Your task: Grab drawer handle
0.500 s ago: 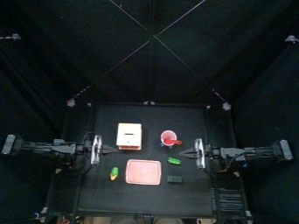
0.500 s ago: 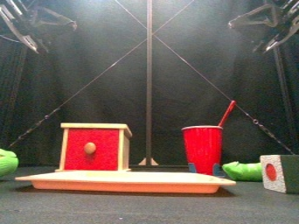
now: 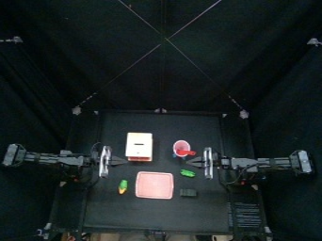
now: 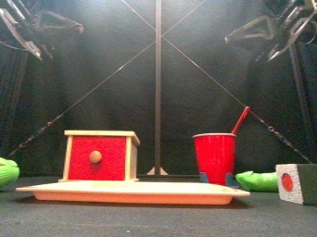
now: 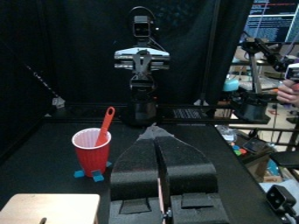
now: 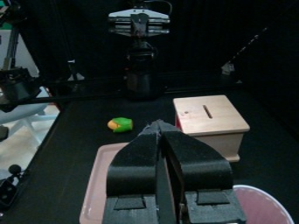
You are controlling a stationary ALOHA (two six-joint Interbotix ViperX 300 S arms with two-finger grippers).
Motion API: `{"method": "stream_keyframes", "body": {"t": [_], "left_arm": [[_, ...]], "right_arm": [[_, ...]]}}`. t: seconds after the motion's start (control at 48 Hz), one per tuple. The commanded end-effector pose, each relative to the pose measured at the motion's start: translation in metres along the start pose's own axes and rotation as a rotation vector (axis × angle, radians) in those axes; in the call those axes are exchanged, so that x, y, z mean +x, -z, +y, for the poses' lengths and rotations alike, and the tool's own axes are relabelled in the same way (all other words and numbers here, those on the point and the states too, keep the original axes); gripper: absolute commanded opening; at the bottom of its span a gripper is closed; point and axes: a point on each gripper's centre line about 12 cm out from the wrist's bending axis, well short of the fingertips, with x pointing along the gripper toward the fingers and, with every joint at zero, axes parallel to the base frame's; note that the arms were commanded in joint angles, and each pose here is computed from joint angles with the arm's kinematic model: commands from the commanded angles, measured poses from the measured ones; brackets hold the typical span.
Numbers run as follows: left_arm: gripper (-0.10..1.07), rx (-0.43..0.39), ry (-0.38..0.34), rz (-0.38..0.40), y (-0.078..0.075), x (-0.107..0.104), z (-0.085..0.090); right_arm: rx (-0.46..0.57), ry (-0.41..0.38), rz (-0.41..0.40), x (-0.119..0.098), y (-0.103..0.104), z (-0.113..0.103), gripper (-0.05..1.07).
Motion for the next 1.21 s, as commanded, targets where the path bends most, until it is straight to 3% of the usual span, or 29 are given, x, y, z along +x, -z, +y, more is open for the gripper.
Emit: {"method": "stream_keyframes", "body": {"t": [0.0,0.229,0.646,0.896,1.042,1.188], "left_arm": [[0.0,-0.014,-0.003,-0.015,-0.004,0.003,0.0],[0.1,-0.038,-0.011,-0.012,-0.003,0.002,0.001],[0.62,-0.093,-0.038,0.014,0.004,0.005,0.004],[0.97,-0.245,-0.126,0.145,0.035,0.018,0.011],[1.02,-0.358,-0.155,0.215,0.051,0.026,0.006],[1.02,-0.573,-0.228,0.259,0.062,0.027,0.001]], "right_arm": [[0.003,0.009,-0.062,0.009,-0.019,-0.002,0.02],[0.003,0.012,-0.151,0.021,-0.038,-0.003,0.02],[0.047,0.094,-0.137,0.057,-0.046,-0.024,0.02],[0.068,0.146,-0.085,0.093,-0.037,-0.042,0.02],[0.078,0.158,-0.057,0.116,-0.03,-0.047,0.02],[0.08,0.183,-0.02,0.138,-0.019,-0.059,0.02]]}}
